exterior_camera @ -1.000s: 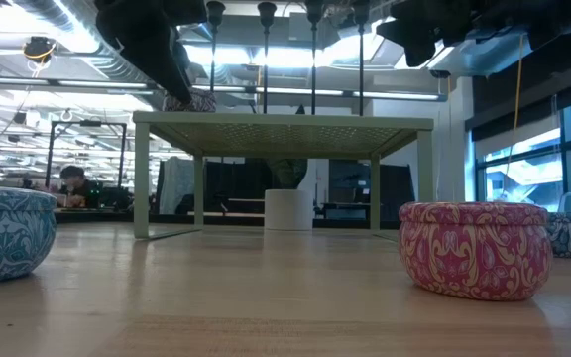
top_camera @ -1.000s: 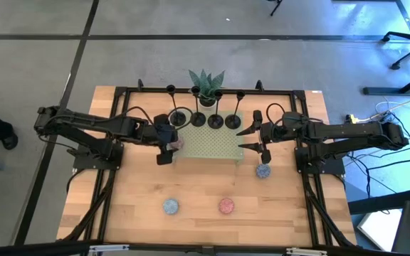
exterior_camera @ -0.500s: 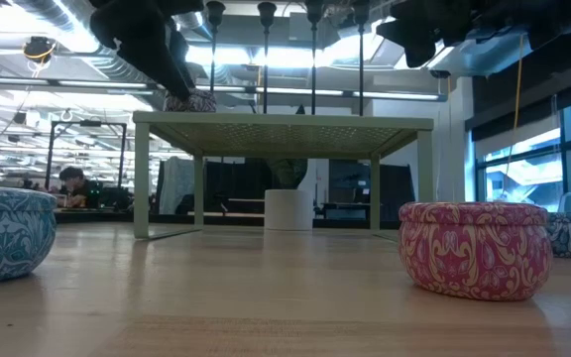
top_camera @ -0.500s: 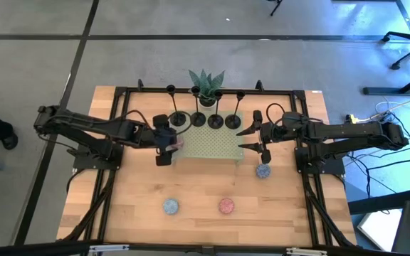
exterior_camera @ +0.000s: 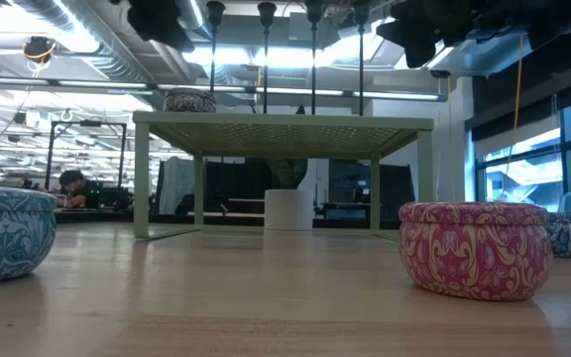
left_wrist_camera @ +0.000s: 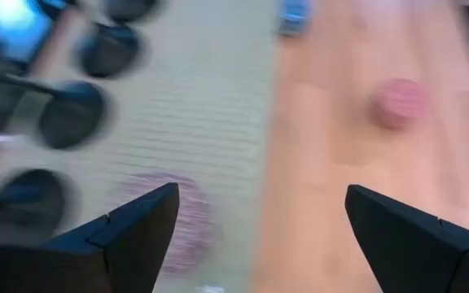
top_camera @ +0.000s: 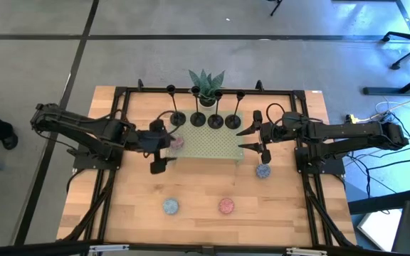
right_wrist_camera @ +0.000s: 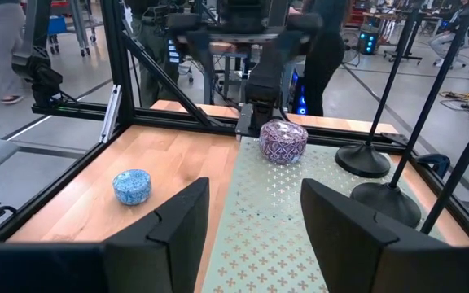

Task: Pick & Place candle stick holders
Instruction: Put the light blue scented candle on the shelf

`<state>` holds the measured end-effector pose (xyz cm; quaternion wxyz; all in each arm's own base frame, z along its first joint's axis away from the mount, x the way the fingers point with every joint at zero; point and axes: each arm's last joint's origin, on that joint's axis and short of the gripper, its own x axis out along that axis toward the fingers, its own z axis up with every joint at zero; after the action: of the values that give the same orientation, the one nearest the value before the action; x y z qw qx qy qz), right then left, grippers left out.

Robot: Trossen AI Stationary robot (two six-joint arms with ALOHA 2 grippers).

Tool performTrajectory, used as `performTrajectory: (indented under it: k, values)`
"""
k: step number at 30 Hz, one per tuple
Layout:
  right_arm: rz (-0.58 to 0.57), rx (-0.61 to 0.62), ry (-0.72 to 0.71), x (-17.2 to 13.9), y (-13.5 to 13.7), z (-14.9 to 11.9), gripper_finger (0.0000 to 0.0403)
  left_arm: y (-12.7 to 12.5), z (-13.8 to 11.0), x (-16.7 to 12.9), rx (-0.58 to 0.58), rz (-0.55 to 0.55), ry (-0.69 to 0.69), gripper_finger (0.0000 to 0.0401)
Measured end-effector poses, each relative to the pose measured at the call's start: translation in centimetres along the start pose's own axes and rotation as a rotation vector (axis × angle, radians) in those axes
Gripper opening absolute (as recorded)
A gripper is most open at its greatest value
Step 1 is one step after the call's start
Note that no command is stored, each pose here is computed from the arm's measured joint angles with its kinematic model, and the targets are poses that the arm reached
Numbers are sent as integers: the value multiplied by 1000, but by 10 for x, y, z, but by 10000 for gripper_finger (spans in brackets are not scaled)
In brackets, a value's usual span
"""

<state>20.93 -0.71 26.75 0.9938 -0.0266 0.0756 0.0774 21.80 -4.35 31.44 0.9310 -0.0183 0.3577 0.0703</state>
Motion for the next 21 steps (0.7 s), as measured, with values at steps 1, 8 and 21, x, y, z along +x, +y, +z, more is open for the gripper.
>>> performTrajectory:
  k: [1, 8, 21]
  values:
    - [0, 0, 0, 0, 0, 0, 200, -4, -1, -1, -12, -46, 11, 349]
    - [0, -9, -1, 0, 0, 0, 199, -46, -10, 3, -9, -234, 62, 349]
    - [0, -2, -3, 0, 0, 0, 199, -129, -51, 53, 66, -227, 210, 349]
